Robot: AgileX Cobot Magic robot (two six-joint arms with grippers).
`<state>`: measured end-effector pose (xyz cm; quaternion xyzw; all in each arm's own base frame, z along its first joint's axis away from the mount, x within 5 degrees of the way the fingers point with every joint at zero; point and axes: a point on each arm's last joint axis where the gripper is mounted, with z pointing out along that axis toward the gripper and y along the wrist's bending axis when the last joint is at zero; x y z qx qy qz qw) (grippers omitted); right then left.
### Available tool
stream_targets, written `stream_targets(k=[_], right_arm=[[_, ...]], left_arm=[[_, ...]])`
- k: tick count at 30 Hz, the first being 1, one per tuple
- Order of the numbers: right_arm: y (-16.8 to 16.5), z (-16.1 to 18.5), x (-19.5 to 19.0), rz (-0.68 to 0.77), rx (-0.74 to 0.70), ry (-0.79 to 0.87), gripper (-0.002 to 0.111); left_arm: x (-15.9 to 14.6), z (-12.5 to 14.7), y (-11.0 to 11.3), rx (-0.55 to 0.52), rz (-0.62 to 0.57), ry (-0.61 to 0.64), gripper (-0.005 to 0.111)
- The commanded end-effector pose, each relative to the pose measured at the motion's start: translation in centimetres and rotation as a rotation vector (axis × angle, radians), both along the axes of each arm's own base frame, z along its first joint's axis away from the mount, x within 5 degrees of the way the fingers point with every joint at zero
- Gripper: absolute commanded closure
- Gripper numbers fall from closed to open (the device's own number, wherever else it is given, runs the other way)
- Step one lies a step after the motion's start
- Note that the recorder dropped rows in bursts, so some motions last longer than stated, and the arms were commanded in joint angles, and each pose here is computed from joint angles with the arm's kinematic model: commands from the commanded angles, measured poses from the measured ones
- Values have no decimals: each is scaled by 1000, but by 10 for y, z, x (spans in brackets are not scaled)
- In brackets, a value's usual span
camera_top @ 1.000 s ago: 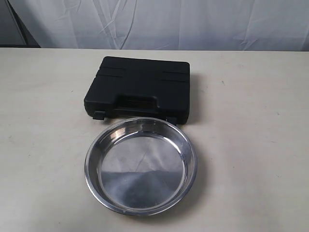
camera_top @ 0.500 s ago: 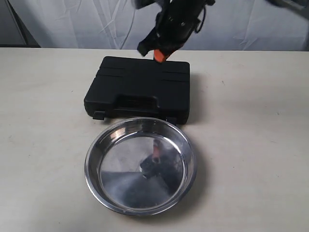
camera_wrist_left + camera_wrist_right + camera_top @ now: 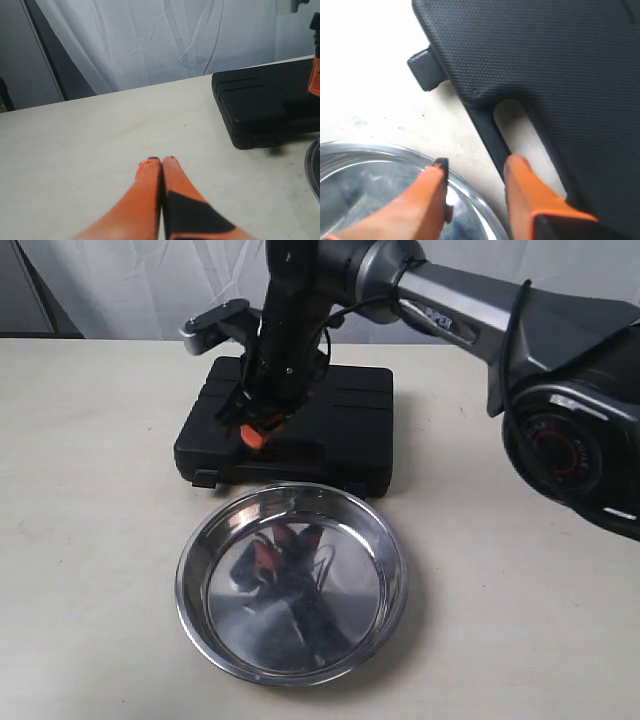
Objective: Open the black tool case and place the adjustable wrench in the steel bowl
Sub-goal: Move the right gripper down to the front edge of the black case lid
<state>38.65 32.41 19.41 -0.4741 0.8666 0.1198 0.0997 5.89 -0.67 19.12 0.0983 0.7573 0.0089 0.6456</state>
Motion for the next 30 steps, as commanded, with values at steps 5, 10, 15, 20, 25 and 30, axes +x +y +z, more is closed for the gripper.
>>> stream_targets(k=[5, 10, 15, 20, 25, 30], right_arm=[[4, -22, 1, 25, -52, 13, 68], [4, -28, 1, 26, -63, 19, 72], [1, -29, 3, 32, -91, -1, 72], [-2, -36, 6, 39, -135, -21, 71], [-1, -38, 8, 36, -127, -39, 55], [1, -47, 10, 34, -127, -39, 57]], left_arm=[[0, 2, 0, -1, 2, -19, 106], [0, 2, 0, -1, 2, -19, 106], [0, 2, 0, -1, 2, -19, 106], [0, 2, 0, -1, 2, -19, 106], [0, 2, 0, -1, 2, -19, 106], [0, 2, 0, -1, 2, -19, 106]])
